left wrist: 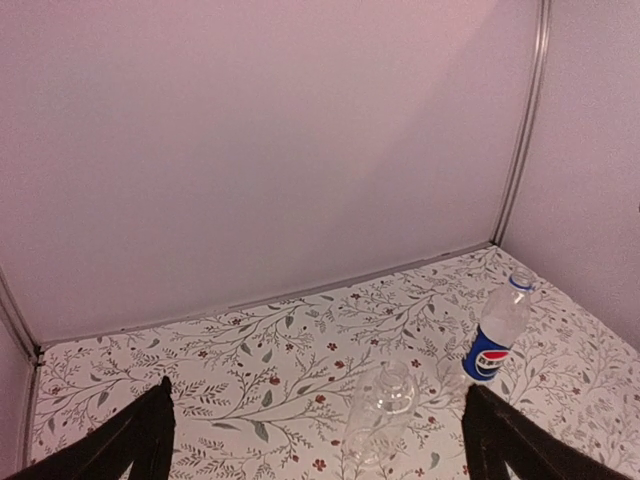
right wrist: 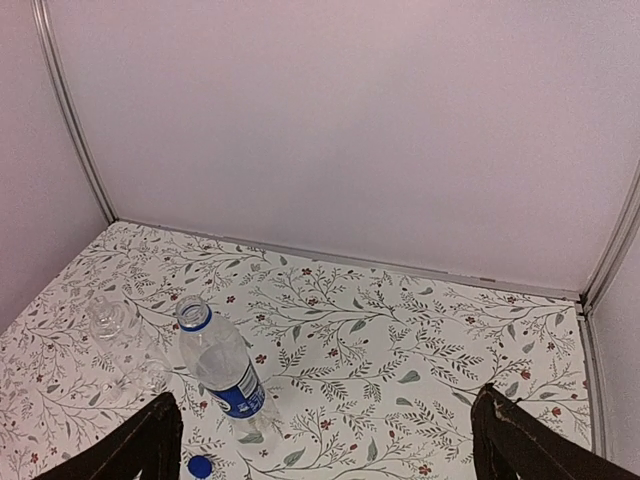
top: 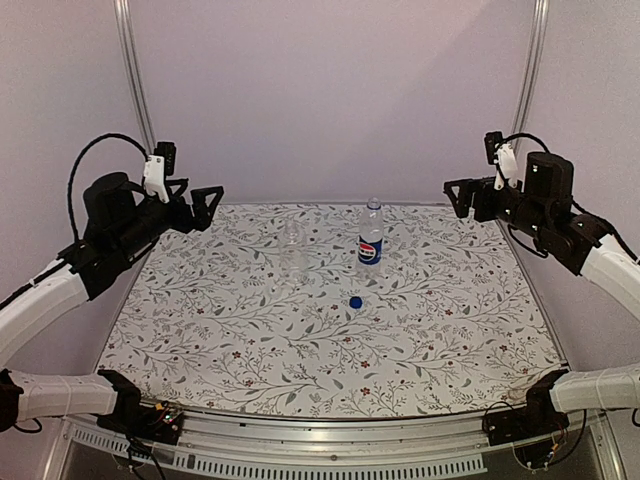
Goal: Unscrew the bottle caps
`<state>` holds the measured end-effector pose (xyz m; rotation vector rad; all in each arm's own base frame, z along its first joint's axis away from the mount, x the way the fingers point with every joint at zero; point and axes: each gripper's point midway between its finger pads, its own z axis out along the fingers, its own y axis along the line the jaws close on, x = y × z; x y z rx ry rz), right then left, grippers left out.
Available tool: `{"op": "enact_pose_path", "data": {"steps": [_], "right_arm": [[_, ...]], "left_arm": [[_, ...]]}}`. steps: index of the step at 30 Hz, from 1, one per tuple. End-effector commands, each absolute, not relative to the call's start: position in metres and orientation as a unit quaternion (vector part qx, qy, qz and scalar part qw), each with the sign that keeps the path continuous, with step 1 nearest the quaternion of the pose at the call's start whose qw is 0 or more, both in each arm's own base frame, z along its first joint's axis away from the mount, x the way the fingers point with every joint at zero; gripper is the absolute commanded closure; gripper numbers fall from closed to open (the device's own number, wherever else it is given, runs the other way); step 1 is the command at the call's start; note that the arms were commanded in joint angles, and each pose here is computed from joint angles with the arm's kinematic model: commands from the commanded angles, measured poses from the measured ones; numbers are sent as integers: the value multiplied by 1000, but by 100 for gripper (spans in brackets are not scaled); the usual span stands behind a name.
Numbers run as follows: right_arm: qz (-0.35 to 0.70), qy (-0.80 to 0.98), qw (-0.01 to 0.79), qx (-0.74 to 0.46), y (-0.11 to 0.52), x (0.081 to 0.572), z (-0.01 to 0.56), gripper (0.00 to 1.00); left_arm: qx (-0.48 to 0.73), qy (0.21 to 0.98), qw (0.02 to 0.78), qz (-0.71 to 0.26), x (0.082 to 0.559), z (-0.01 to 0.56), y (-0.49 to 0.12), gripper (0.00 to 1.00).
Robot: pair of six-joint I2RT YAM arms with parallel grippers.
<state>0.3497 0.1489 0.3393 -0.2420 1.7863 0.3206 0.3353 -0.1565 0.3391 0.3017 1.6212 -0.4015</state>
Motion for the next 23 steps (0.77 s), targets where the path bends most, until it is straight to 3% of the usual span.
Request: {"op": "enact_pose_path", "data": {"steps": [1,23], "right_arm": [[140,770,615,-97,148,353,339,1],[142,776,606,-102,150,354,331,1]], "left_arm": [[134,714,666,-169,337,339,-152,0],[137,715,664,-171,336,338,-153,0]]}}
